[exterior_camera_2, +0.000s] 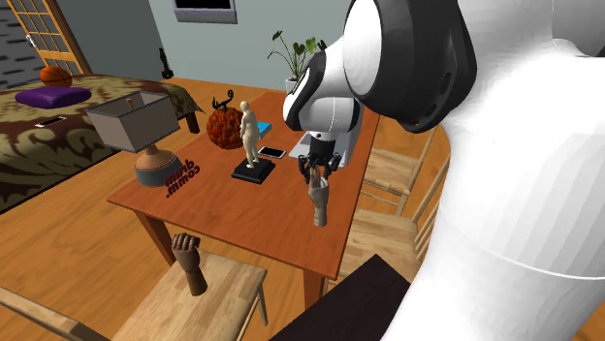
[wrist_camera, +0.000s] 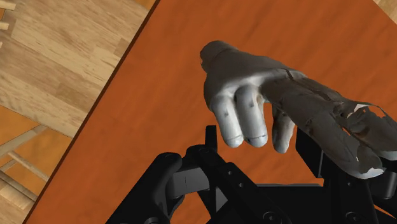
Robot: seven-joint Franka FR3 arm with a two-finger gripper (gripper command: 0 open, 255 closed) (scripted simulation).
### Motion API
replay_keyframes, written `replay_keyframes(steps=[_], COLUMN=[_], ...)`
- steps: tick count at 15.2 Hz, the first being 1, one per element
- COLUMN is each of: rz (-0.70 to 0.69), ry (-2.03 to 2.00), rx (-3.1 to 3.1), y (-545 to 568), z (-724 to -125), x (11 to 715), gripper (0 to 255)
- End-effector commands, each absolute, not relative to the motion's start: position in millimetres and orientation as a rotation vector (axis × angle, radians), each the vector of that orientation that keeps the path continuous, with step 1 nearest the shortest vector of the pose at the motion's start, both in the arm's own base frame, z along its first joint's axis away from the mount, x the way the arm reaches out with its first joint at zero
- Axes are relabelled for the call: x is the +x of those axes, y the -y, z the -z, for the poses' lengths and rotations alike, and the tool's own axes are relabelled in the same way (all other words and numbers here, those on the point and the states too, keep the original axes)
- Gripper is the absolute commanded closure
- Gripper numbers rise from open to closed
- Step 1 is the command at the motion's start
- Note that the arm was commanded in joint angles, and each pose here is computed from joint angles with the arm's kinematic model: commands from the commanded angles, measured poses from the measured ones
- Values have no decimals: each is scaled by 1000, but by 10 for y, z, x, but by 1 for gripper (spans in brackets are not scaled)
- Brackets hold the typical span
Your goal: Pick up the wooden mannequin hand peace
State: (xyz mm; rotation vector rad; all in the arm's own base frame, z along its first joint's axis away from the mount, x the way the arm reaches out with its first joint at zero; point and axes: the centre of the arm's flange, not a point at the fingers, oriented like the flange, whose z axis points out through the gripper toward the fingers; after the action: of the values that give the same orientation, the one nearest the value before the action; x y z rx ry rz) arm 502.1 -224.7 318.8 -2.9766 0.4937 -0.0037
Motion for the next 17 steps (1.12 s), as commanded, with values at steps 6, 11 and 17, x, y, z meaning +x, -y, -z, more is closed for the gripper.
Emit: replay_keyframes(steps=[6,11,17], rz=[0,0,0], ry=[-493,-493,-493], rx=[-2976,-2976,-2976], y=[2245,2245,2245], z=[-3230,-3494,-3811], x=[5014,5014,5014], gripper=[255,255,255])
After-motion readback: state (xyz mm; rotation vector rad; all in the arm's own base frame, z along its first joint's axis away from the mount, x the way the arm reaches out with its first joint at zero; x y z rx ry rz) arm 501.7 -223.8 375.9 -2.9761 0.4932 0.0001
